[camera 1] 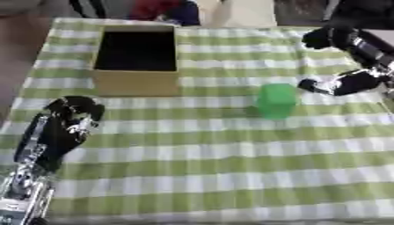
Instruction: Pick up objects on the table and place them in the box.
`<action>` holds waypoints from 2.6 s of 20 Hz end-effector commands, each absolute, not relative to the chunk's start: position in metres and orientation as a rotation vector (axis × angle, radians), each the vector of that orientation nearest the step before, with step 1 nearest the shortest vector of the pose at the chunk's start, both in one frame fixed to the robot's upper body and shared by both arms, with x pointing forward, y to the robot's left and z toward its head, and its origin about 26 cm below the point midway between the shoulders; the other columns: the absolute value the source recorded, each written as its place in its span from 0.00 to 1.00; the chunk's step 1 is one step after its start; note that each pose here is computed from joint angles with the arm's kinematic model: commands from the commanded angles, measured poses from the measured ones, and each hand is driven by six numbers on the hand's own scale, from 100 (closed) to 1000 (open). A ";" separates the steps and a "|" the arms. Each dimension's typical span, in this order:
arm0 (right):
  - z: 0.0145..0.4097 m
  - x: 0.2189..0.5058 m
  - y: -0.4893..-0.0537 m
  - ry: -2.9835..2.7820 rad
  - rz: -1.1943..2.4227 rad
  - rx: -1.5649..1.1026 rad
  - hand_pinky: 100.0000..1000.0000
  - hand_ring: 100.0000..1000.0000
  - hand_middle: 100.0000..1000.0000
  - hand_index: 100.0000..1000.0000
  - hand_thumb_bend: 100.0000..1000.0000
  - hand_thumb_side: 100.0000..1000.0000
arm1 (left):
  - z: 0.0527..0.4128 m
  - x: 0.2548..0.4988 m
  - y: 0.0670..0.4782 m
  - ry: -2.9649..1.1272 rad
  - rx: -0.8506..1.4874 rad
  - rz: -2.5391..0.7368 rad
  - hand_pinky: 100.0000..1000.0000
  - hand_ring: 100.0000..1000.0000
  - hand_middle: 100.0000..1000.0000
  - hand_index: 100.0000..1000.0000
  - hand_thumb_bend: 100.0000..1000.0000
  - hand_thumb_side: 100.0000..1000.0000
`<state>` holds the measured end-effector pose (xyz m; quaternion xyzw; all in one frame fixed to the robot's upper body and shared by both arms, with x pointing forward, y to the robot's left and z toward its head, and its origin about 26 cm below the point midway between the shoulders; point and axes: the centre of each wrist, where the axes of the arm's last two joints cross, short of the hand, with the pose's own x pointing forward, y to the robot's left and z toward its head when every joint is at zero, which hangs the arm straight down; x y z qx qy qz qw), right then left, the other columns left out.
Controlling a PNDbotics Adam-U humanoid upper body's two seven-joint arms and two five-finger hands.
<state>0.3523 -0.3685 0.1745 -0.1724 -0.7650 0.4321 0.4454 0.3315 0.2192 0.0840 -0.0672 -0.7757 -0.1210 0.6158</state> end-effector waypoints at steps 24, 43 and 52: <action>0.177 0.368 -0.367 -1.699 1.352 -0.376 0.82 0.79 0.75 0.83 0.53 0.16 | 0.091 0.332 0.221 -1.806 -0.155 -0.302 0.49 0.65 0.56 0.60 0.43 0.19; 0.157 0.391 -0.372 -1.594 1.364 -0.362 0.81 0.79 0.75 0.83 0.52 0.17 | 0.091 0.332 0.219 -1.804 -0.166 -0.304 0.49 0.65 0.56 0.60 0.43 0.20; 0.150 0.398 -0.369 -1.570 1.388 -0.352 0.81 0.79 0.74 0.83 0.52 0.17 | 0.092 0.332 0.218 -1.806 -0.168 -0.307 0.49 0.65 0.56 0.60 0.43 0.20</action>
